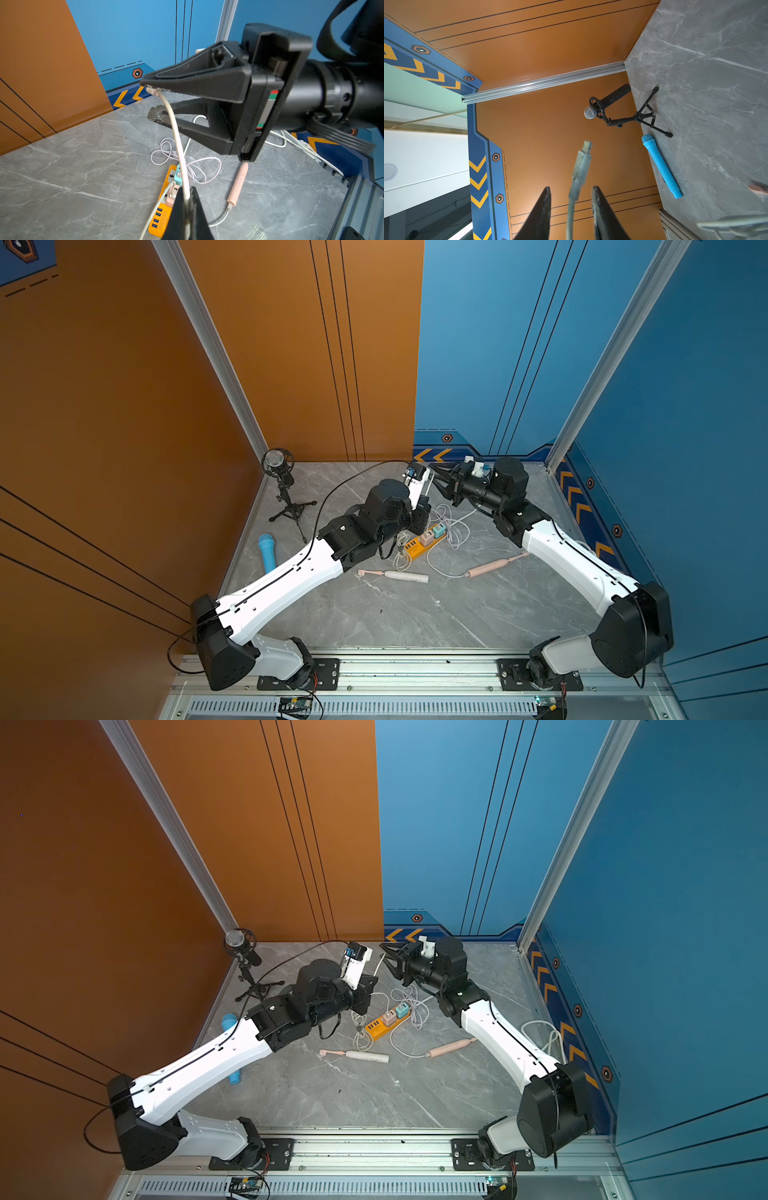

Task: Charge the electric toothbrush
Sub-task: Pick up the charging cable from the center of the board.

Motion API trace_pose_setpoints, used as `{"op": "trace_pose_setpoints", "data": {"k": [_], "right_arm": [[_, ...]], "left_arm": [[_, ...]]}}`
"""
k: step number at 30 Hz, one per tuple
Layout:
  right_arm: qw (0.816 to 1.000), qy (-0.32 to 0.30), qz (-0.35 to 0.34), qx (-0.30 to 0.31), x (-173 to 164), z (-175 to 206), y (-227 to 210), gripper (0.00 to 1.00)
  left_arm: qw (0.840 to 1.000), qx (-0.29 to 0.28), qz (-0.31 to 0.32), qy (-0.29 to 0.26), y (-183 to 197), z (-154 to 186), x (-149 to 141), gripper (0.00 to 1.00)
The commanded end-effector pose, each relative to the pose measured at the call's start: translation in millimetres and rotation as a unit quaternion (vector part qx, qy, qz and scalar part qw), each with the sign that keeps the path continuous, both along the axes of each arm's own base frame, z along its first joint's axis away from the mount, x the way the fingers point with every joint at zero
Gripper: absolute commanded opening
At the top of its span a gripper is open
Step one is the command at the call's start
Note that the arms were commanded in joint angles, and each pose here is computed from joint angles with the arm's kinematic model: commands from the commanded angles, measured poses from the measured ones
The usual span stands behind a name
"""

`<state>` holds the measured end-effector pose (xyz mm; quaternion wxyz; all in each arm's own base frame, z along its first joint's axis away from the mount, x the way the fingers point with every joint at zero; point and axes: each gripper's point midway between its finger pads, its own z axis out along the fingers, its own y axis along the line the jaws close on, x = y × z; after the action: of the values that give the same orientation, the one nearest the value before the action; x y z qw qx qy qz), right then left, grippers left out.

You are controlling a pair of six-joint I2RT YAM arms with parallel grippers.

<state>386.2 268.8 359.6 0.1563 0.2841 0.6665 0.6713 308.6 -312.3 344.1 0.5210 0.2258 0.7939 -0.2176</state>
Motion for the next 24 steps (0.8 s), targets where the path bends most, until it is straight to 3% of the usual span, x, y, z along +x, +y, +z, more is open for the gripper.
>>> {"op": "trace_pose_setpoints", "data": {"k": [1, 9, 14, 16, 21, 24], "right_arm": [[0.999, -0.009, -0.022, 0.031, 5.5, 11.7, -4.9, 0.25], [0.999, -0.013, -0.023, 0.044, 8.4, 15.3, -1.3, 0.15], [0.999, -0.031, -0.038, 0.018, 7.3, 18.3, -12.5, 0.08], [0.998, -0.037, -0.040, 0.014, 8.1, 19.4, -15.9, 0.00], [0.993, -0.096, -0.055, -0.036, 9.0, 36.5, -32.0, 0.00], [0.979, -0.158, -0.063, -0.117, 9.6, 58.4, -55.6, 0.00]], "left_arm": [[1.000, -0.004, 0.003, -0.015, -1.0, 5.9, -0.9, 0.00], [1.000, -0.001, 0.001, -0.014, -1.7, 3.2, -0.8, 0.00], [1.000, -0.002, 0.004, -0.013, 0.5, 2.2, -2.2, 0.00], [1.000, -0.001, 0.009, -0.012, 2.0, 0.6, -1.6, 0.00], [1.000, -0.011, 0.007, -0.006, 1.1, 2.7, -3.7, 0.00], [0.999, -0.042, 0.016, 0.019, 5.8, 5.9, -10.3, 0.26]]}}
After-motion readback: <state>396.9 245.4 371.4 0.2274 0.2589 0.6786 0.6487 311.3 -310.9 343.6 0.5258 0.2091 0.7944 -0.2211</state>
